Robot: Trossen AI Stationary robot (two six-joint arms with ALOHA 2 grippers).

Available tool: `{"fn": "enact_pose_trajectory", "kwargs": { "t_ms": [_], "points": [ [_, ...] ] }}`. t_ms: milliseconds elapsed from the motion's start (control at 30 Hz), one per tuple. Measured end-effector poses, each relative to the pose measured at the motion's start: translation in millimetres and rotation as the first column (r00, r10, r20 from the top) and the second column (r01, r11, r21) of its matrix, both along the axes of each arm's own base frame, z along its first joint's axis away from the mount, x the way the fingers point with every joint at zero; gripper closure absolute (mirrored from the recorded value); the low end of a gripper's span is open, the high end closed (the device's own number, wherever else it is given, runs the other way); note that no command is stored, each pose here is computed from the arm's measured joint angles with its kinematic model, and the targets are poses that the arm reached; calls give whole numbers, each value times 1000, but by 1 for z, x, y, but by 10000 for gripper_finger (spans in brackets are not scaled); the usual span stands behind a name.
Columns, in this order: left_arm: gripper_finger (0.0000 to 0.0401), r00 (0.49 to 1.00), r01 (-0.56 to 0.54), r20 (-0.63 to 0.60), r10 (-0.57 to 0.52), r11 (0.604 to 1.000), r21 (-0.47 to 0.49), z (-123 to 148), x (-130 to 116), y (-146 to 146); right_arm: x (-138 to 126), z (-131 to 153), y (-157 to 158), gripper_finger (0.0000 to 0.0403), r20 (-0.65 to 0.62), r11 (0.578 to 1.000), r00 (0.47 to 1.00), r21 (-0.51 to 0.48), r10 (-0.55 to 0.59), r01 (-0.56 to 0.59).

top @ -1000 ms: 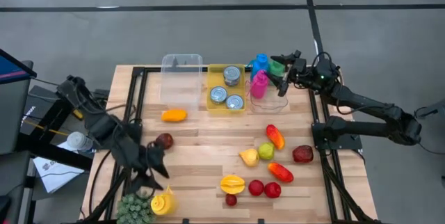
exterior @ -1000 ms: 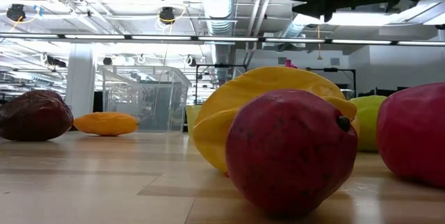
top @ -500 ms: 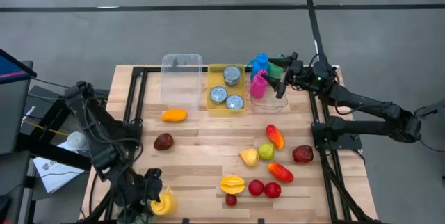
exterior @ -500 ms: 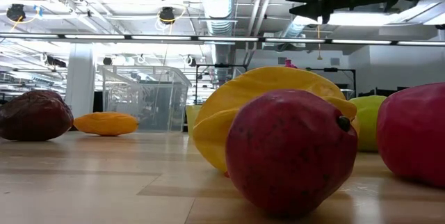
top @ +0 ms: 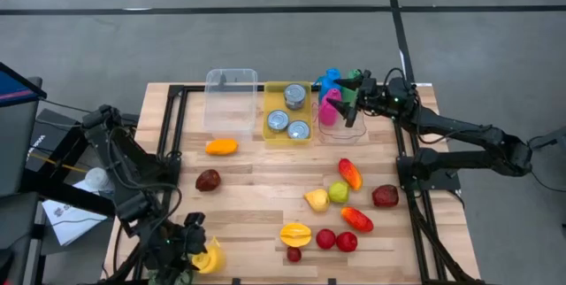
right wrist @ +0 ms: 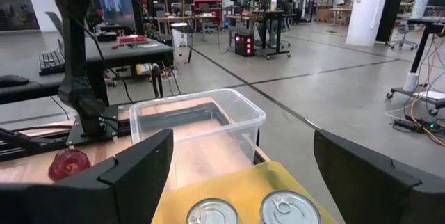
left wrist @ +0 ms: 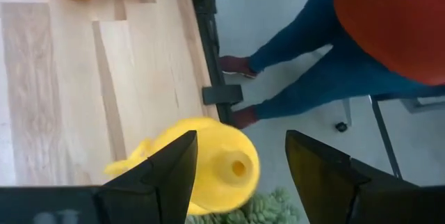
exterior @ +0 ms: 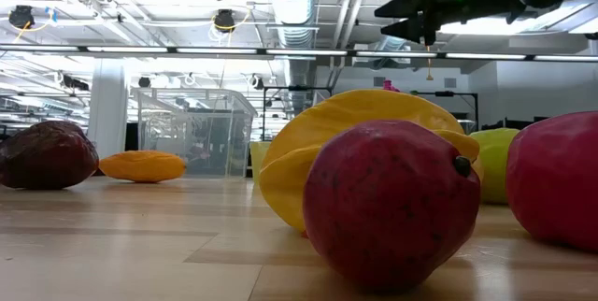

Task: Pick & Place Food Item
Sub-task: Put the yellow tumbler into the transparent bin

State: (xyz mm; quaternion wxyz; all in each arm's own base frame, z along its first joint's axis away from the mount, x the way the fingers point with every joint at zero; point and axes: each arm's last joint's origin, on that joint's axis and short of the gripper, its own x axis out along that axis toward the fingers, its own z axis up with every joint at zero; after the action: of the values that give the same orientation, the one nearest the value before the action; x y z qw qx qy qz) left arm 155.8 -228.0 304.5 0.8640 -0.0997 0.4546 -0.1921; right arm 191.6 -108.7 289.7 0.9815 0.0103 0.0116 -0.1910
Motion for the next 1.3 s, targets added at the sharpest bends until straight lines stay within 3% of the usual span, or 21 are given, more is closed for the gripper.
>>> {"fn": "enact_pose_trajectory", "kwargs": {
  "t_ms": [500,900,1133,1300],
  "points": [
    [199,1000,-1,-12,1,1000,22,-13,-12,-1,0,0,1,71,2,1000,1000,-2,4,-4],
    [322,1000,-14,15,13,999,53,-13,-9,4,0,0,0,72,0,1000,1000,-5,-15,15],
    [355,996,-81,48,78,994,73,-12,-1,10,0,0,0,72,1,1000,1000,-3,-16,16],
    [354,986,-168,28,166,980,109,-7,9,36,0,2,0,72,-7,999,999,-1,-38,38]
  ]
}}
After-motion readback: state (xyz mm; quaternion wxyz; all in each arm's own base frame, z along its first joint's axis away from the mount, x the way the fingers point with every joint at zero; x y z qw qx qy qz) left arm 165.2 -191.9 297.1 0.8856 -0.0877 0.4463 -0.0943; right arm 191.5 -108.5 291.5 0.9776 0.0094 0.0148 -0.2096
